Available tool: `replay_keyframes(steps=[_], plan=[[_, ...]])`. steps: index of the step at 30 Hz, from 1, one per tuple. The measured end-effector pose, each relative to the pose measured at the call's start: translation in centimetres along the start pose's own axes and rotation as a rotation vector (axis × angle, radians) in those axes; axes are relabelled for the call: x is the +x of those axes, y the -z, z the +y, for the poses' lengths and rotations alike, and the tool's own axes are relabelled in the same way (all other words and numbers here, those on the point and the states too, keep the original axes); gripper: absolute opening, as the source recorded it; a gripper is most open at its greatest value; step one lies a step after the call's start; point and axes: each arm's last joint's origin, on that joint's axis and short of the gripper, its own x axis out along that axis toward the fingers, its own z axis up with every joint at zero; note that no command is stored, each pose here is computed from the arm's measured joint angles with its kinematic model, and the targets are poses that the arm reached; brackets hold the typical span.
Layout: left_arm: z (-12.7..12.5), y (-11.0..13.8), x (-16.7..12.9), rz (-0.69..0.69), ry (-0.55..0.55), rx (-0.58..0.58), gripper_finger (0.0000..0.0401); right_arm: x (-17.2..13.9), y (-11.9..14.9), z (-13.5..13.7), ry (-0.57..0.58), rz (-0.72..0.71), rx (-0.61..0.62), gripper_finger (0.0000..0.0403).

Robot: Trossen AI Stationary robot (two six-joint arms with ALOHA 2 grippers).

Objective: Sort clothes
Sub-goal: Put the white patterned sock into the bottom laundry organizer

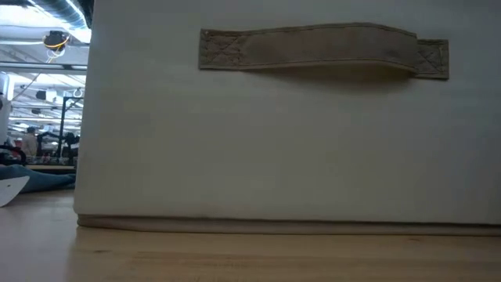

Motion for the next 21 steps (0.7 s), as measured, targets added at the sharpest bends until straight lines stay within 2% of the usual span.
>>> replay_keyframes(steps=[5,8,11,14,21], plan=[[-0.6,-0.2,-0.5,-0.071,0.016,0.052,0.0004,-0.3,-3.1,0.2,-0.096,-0.214,0.02,0.0007],[-0.8,-0.1,-1.0,-0.099,-0.004,0.062,0.0004,-0.7,-5.4,0.1,-0.1,-0.32,0.017,0.0007],[-0.6,0.2,-1.5,-0.117,-0.073,0.031,0.0007,-0.5,-6.3,0.2,-0.079,-0.308,-0.012,0.0007],[-0.7,0.6,-2.0,-0.13,-0.091,0.034,0.0006,0.2,-7.7,0.5,-0.064,-0.321,-0.053,0.0007],[-0.8,1.2,-3.0,-0.176,-0.092,0.032,0.0006,5.5,-10.6,2.3,0.085,-0.151,-0.245,0.0007]])
